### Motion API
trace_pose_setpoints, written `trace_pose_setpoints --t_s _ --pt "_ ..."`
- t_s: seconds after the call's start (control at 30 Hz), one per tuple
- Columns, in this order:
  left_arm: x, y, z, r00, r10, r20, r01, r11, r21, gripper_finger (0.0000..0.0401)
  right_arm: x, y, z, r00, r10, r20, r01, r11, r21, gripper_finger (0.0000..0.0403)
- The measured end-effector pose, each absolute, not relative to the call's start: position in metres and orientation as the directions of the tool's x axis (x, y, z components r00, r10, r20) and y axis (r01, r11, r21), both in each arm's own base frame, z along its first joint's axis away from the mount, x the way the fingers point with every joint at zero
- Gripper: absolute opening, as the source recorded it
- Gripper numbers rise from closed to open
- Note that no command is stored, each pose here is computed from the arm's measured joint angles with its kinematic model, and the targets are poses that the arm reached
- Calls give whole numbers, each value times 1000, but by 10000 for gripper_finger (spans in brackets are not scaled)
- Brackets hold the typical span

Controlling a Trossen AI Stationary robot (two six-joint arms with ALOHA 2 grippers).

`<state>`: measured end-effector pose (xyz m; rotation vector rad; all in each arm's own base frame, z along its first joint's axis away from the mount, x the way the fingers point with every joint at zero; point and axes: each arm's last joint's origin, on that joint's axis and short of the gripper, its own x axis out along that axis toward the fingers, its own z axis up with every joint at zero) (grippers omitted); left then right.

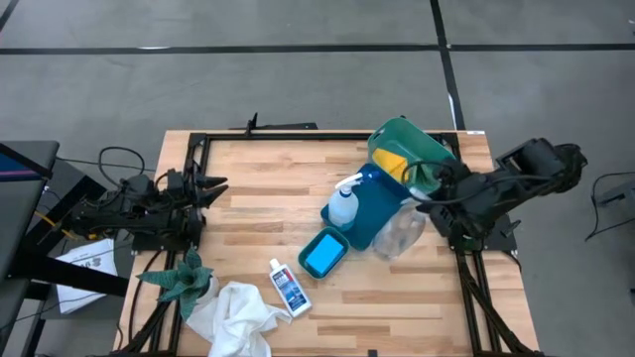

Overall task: Pick & Place Kitchen Items
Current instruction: Put the transparent spray bottle into the blue bin

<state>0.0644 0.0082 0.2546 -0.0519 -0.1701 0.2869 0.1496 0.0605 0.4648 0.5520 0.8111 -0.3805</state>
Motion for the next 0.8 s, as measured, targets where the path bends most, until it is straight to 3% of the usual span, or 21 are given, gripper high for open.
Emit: trace_pose_setpoints --t_s 0.47,0.8 --pt "65 8 255 949 273 160 -235 946 -223 87 132 49 472 674 -110 -731 366 909 201 90" --pt "64 4 262 962 136 235 -78 967 -242 87 131 40 473 668 -114 -736 289 950 115 90"
